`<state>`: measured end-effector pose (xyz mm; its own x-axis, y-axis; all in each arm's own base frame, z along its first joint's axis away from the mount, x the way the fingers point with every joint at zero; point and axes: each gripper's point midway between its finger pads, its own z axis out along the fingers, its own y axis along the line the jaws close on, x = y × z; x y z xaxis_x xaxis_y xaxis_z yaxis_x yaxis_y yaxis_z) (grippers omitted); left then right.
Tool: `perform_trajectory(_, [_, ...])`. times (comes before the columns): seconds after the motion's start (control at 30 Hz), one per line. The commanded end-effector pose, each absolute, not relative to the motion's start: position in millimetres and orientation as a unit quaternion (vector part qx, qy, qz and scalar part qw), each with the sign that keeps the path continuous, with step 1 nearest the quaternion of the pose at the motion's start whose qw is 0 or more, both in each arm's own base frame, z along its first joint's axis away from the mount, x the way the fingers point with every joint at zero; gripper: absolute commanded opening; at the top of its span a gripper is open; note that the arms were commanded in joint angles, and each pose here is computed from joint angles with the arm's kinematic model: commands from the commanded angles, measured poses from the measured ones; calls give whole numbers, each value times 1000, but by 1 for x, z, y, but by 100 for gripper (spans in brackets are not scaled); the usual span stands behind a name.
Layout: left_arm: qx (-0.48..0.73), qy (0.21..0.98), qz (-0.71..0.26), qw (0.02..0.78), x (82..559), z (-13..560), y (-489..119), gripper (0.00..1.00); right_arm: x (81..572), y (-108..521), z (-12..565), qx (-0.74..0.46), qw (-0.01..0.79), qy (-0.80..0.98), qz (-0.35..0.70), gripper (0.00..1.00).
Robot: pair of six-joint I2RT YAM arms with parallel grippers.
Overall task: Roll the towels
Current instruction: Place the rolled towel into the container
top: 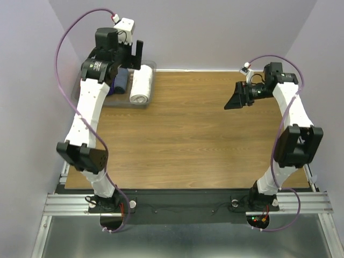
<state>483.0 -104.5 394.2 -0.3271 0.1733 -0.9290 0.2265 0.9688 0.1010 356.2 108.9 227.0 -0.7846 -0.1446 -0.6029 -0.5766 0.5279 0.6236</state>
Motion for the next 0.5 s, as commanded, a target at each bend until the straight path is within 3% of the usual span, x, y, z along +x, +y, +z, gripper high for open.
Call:
perform_trajectory(0.0, [172, 846, -60, 501, 438, 357, -114, 99, 361, 85, 248, -151, 307, 879, 332, 100])
perform_trajectory(0.13, [176, 840, -96, 504, 395, 353, -117, 99, 341, 69, 242, -98, 326, 900, 272, 100])
perform_trajectory(0.47, [188, 862, -128, 454, 311, 249, -109, 99, 271, 69, 188, -60, 315, 912, 254, 100])
